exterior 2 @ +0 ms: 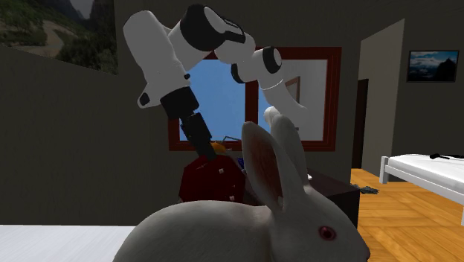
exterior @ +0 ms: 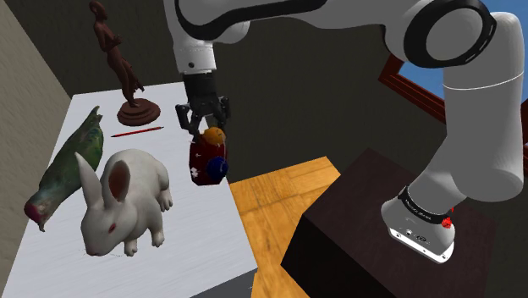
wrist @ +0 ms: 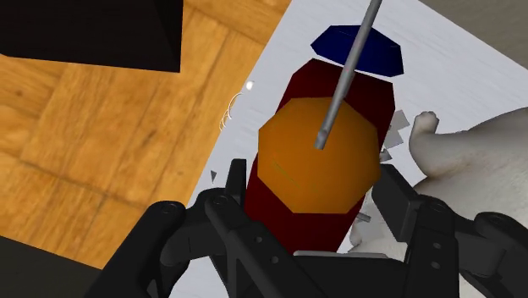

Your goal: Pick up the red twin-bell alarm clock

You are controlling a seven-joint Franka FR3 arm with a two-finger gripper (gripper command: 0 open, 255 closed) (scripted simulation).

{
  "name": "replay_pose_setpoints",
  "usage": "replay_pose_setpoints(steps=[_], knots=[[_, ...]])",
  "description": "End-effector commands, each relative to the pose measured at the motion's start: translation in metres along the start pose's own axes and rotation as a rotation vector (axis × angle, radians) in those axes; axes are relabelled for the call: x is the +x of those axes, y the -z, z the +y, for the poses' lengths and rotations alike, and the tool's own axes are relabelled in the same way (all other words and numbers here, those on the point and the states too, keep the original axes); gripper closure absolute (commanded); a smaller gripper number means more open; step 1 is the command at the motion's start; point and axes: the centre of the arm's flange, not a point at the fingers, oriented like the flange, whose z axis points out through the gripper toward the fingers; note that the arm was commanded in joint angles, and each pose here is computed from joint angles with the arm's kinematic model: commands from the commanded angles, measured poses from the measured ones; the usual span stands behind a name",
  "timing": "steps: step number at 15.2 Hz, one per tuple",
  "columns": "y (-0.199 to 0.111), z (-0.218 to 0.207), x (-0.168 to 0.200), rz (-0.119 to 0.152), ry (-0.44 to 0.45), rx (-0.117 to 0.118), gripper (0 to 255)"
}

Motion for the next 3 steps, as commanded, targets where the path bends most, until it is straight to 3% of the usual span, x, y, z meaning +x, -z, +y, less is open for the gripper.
replay_pose_setpoints(steps=[1,3], knots=[[0.0091,-0.0026,-0.0044,0.001,0.001,0.000,255],[0.0098,-0.0027,-0.0047,0.001,0.001,0.000,255]])
